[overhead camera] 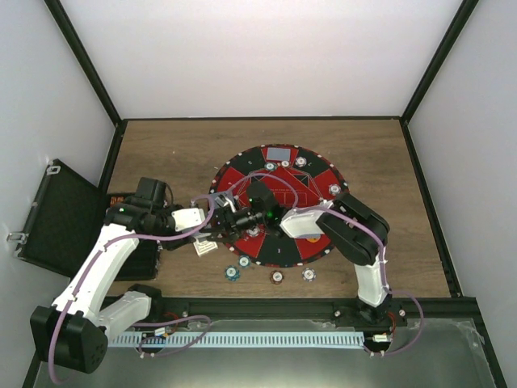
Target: Distribute texas hold em gaming equipment
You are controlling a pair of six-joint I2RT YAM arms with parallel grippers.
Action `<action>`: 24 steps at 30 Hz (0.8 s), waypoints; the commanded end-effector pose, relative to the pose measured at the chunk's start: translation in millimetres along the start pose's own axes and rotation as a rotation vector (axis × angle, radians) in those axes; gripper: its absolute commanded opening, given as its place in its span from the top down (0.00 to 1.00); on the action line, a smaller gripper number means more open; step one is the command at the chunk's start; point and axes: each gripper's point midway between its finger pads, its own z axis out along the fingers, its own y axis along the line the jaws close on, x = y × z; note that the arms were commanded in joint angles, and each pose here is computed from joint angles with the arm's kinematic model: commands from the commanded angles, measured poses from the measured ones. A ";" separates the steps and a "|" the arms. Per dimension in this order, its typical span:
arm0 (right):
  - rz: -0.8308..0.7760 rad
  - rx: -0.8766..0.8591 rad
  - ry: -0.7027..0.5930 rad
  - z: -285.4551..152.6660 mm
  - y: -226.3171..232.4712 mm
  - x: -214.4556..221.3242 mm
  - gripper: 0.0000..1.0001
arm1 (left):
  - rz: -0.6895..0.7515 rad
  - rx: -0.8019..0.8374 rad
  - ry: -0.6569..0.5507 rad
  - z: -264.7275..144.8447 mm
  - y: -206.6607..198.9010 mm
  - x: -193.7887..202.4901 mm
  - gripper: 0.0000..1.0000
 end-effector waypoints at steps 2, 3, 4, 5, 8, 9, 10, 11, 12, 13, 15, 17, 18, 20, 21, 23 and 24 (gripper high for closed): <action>-0.019 -0.038 0.025 13.5 5.4 -11.1 0.28 | 0.014 -0.016 -0.042 -8.4 4.1 -10.9 0.76; -0.016 -0.037 0.027 15.2 4.0 -12.8 0.29 | 0.015 -0.015 -0.041 -8.1 4.0 -10.9 0.76; -0.012 -0.035 0.030 17.2 2.5 -14.3 0.29 | 0.013 -0.015 -0.039 -7.6 4.0 -10.2 0.76; -0.008 -0.033 0.033 19.0 0.8 -15.6 0.29 | 0.013 -0.016 -0.039 -7.7 4.3 -10.3 0.75; -0.005 -0.027 0.047 23.5 -2.8 -18.6 0.30 | 0.013 -0.015 -0.037 -6.9 4.3 -9.7 0.75; -0.004 -0.025 0.053 25.2 -3.5 -18.6 0.30 | 0.012 -0.014 -0.036 -6.4 4.3 -9.4 0.75; -0.002 -0.021 0.057 26.2 -5.1 -19.0 0.31 | 0.014 -0.012 -0.036 -6.1 4.1 -9.6 0.76; -0.002 -0.017 0.059 26.9 -6.6 -19.4 0.31 | 0.014 -0.012 -0.037 -6.0 4.2 -9.9 0.76; 0.000 -0.012 0.063 27.7 -8.5 -19.5 0.31 | 0.013 -0.012 -0.038 -5.9 4.3 -9.8 0.76; 0.004 -0.005 0.068 28.7 -11.2 -19.0 0.31 | 0.013 -0.009 -0.038 -5.4 4.1 -9.8 0.75; 0.005 0.008 0.072 29.0 -16.2 -19.0 0.32 | 0.013 -0.010 -0.038 -5.7 4.6 -10.1 0.76; 0.014 0.020 0.067 26.2 -22.8 -20.9 0.33 | 0.013 -0.011 -0.038 -5.8 4.5 -10.1 0.75; 0.020 0.023 0.062 23.5 -26.1 -22.4 0.33 | 0.013 -0.011 -0.038 -5.7 4.5 -9.9 0.75; 0.024 0.028 0.046 16.3 -30.5 -26.2 0.34 | 0.017 -0.013 -0.037 -6.2 4.5 -9.9 0.76; 0.023 0.030 0.038 12.2 -32.0 -28.1 0.35 | 0.015 -0.013 -0.036 -6.3 4.3 -9.5 0.75; 0.025 0.041 0.023 3.5 -36.1 -31.2 0.37 | 0.017 -0.015 -0.036 -7.1 4.4 -9.8 0.76; 0.030 0.047 0.018 -0.6 -38.3 -31.6 0.38 | 0.018 -0.016 -0.035 -7.5 4.4 -9.7 0.75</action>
